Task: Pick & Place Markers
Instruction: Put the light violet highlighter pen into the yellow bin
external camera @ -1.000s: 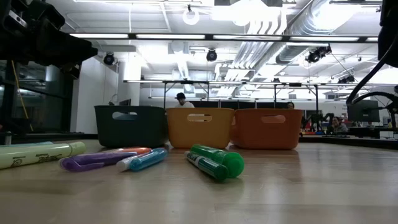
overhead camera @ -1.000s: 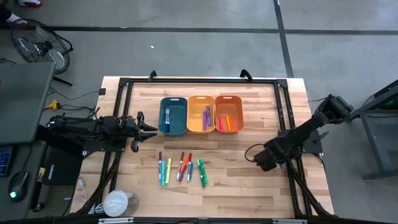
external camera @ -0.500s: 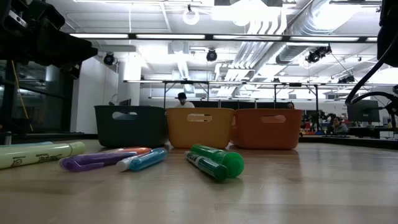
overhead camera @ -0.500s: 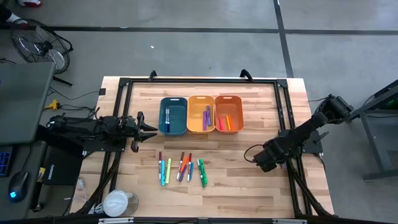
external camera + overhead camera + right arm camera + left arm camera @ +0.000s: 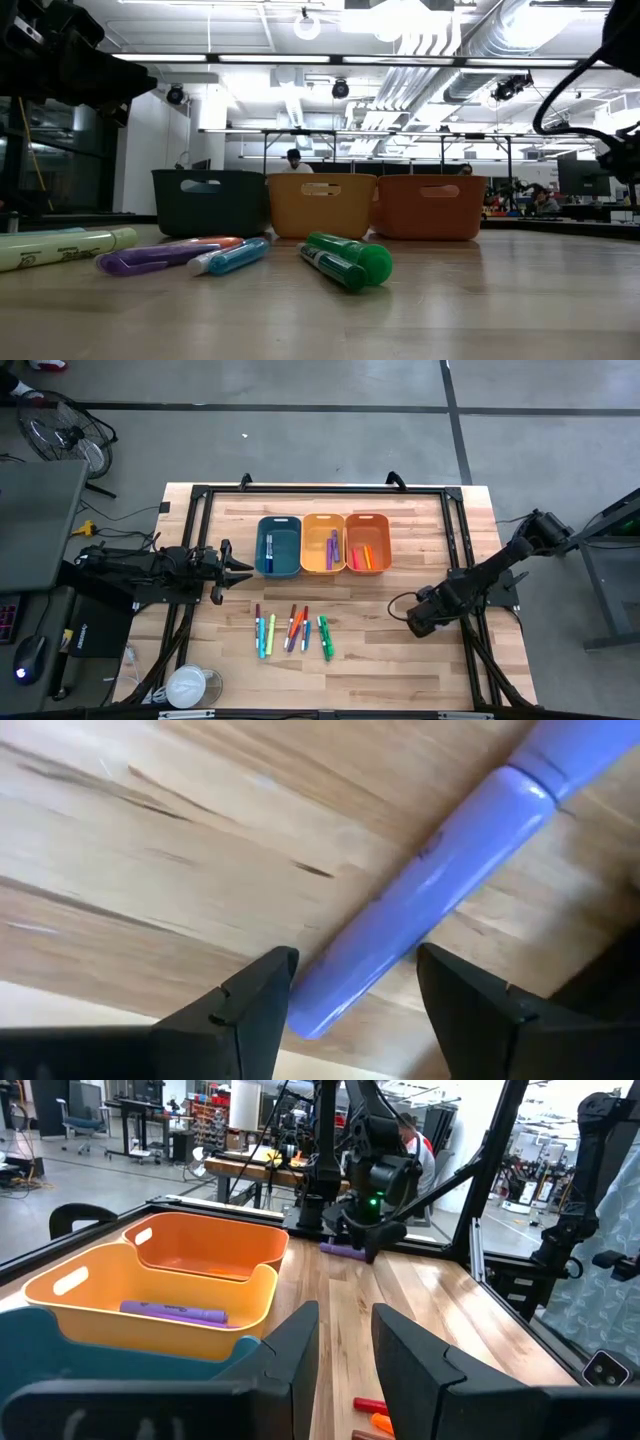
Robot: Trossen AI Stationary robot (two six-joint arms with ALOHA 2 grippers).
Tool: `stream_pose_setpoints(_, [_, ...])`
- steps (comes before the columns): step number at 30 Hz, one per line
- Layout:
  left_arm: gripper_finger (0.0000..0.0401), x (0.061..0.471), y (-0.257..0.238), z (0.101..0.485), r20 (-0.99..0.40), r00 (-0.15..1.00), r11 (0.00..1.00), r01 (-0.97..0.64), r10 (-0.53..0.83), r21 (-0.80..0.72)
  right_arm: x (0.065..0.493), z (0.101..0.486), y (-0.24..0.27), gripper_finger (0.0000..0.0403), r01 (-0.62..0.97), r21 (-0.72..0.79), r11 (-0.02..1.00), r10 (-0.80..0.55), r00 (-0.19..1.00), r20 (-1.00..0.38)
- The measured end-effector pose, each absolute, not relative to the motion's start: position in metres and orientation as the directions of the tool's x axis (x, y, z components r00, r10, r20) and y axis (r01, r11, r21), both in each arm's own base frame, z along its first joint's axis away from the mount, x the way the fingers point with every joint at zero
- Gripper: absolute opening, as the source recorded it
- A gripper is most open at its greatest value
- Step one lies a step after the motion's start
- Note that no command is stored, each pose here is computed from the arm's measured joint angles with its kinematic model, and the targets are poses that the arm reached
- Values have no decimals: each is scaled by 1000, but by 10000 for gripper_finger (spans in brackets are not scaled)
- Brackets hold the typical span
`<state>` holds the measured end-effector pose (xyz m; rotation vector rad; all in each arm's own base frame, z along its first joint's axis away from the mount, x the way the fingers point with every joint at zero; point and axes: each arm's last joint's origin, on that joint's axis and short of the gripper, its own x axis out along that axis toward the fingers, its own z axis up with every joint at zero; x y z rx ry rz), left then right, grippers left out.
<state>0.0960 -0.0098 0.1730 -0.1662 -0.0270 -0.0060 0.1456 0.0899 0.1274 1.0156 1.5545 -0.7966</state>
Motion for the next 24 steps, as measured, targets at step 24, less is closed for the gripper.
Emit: stream_pose_setpoints(24, [94, 96, -10, 173, 27, 1000, 986, 9, -4, -165, 145, 126, 81, 208, 995, -86, 44, 84, -90, -992])
